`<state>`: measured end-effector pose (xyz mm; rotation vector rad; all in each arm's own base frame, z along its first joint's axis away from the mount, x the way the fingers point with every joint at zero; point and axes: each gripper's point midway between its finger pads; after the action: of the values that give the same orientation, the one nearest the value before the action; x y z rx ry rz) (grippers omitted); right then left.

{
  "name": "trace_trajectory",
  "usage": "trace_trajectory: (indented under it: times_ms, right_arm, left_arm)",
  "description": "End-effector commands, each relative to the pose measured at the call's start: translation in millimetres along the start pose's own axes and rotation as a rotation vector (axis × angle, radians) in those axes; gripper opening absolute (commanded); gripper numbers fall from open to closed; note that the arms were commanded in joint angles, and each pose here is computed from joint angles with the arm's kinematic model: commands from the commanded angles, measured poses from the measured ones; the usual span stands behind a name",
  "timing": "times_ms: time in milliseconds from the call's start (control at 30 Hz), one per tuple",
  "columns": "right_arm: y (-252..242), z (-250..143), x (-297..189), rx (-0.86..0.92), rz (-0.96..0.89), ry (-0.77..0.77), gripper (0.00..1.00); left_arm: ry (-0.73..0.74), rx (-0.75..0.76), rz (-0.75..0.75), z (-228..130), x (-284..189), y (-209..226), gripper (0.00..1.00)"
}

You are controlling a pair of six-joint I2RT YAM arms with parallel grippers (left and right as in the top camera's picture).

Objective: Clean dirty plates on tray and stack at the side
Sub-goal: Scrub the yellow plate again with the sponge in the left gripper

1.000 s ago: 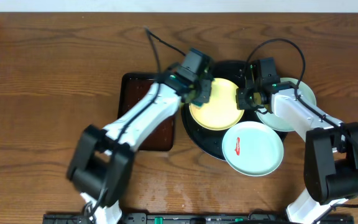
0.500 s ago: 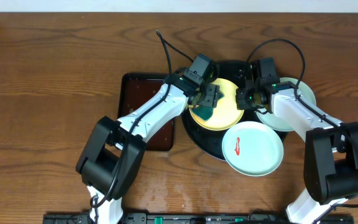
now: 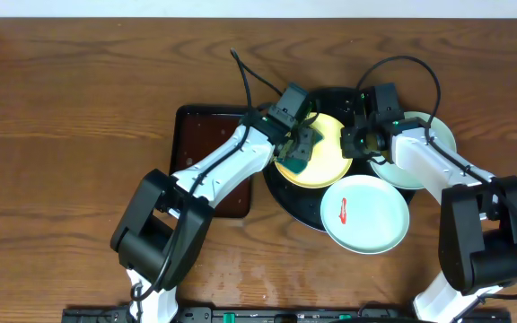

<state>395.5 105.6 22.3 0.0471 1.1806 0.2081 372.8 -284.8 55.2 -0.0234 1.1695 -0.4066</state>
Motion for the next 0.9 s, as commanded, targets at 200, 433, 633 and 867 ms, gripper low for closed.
trace_trajectory:
  times_ms: [200, 433, 633, 867]
  right_arm:
    - [3, 1, 1, 0.005, 0.005, 0.0, 0.02]
    - [3, 1, 1, 0.005, 0.005, 0.0, 0.02]
    - [3, 1, 1, 0.005, 0.005, 0.0, 0.03]
    - [3, 1, 1, 0.005, 0.005, 0.001, 0.03]
  left_arm:
    - [0.03, 0.003, 0.024, -11, 16, 6, 0.51]
    - [0.051, 0.008, 0.029, -18, 30, 7, 0.47]
    - [0.029, 0.009, 0.02, -12, 29, 5, 0.24]
    - [0.018, 0.01, 0.016, -8, 26, 3, 0.07]
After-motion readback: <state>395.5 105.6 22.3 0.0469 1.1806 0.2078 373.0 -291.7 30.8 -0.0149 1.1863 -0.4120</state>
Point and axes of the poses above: each gripper's point midway between its finger pads, its own x axis out along the fingers, its own y axis along the line the jaws close on, z = x × y
